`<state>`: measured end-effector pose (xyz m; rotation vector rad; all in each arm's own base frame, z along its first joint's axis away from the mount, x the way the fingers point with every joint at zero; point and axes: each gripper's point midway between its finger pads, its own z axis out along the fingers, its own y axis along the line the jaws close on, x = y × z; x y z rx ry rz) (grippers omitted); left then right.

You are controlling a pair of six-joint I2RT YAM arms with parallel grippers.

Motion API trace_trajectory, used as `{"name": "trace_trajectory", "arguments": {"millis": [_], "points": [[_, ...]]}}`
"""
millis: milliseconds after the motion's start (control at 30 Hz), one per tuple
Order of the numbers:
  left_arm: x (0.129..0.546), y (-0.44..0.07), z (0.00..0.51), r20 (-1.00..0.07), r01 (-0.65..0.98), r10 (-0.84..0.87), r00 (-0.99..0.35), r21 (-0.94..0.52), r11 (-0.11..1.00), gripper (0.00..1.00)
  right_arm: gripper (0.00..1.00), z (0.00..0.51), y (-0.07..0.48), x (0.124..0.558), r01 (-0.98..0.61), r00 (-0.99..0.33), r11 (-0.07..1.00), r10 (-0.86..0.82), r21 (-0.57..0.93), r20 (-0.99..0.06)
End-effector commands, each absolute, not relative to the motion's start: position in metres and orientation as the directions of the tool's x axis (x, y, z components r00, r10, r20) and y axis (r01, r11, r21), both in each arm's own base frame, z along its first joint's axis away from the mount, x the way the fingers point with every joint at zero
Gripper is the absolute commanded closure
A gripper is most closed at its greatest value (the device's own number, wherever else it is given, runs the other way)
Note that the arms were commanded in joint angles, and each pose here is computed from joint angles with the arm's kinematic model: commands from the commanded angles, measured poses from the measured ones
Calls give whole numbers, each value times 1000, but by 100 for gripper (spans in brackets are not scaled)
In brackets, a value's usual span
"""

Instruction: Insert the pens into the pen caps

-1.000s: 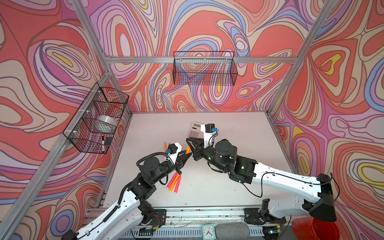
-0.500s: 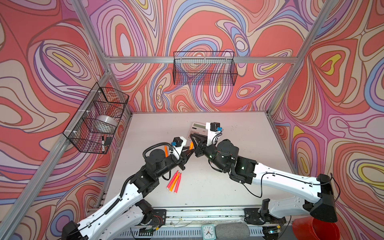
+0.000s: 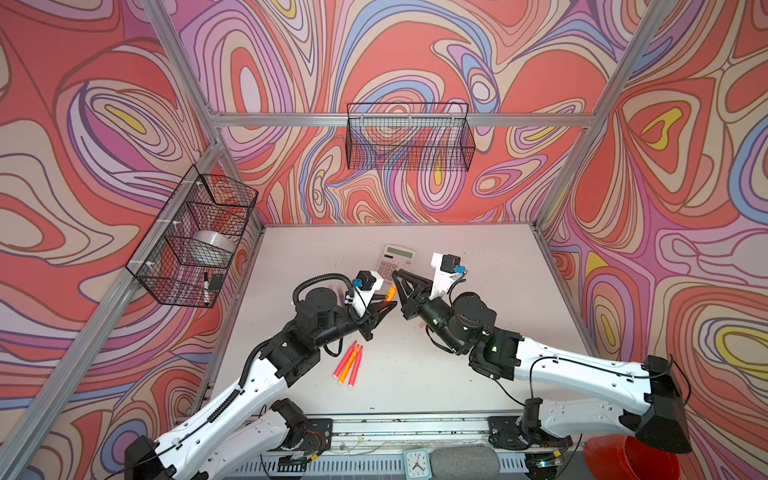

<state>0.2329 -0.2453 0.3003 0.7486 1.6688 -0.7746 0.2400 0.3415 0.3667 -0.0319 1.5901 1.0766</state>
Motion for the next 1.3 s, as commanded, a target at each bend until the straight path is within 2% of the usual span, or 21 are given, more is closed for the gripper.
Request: {"name": "trace_trajectory", "arguments": {"millis": [0,233,567,967,1167,1267], "points": [[281,-153,478,-911,486,-319,261,-162,859,100,100,237,403,138,-632,-669,494,43,598,-742],[274,-139,504,-852,486,-364,377,-152,860,100,100,221,412,124,-616,-706,480,15,625,-708],[267,-131,519,-842,496,-377,386,-155,855,100,100,192,416,122,-623,-691,564,-71,543,-719],[265,-108,531,-804,504,-440,400,-208,838,100,100,181,428,83,-741,-618,474,-205,475,-759],[259,-108,534,-796,540,-465,388,-213,814,100,100,176,425,81,-750,-612,459,-209,476,-762],[256,-113,529,-804,563,-465,371,-203,801,100,100,180,418,93,-730,-608,502,-167,464,-776]]}}
